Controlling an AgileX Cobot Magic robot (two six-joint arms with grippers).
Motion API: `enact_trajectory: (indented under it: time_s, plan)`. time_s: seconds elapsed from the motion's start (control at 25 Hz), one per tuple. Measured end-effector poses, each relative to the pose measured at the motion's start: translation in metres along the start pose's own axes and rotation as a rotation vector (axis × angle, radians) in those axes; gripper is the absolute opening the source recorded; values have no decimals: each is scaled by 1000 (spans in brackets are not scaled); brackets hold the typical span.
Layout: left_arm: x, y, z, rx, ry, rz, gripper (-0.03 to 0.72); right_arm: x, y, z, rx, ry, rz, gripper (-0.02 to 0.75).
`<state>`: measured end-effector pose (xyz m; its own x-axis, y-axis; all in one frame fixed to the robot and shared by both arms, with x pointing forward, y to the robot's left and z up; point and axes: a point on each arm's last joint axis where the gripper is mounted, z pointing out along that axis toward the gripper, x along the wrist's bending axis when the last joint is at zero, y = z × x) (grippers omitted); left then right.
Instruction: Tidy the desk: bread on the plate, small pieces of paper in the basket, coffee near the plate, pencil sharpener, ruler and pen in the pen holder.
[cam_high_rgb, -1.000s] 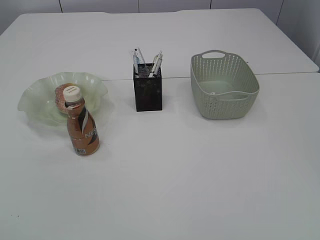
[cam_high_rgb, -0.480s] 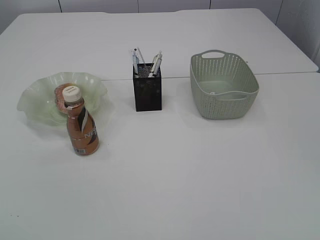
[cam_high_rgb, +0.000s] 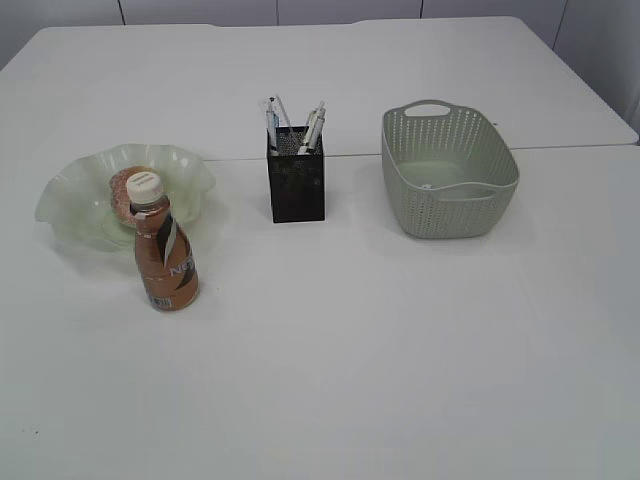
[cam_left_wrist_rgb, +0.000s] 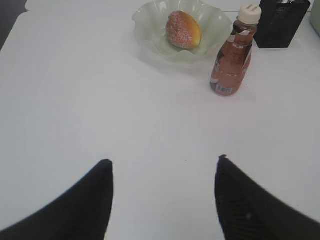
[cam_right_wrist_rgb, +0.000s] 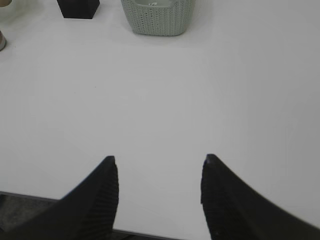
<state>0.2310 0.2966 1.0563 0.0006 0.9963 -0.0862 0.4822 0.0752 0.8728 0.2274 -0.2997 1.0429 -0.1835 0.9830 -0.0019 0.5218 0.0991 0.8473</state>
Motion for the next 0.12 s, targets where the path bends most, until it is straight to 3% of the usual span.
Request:
enact_trajectory:
  time_s: [0.12]
  plan:
    - [0,0,0,0,0,0,473,0,0,0,0,0,0,398]
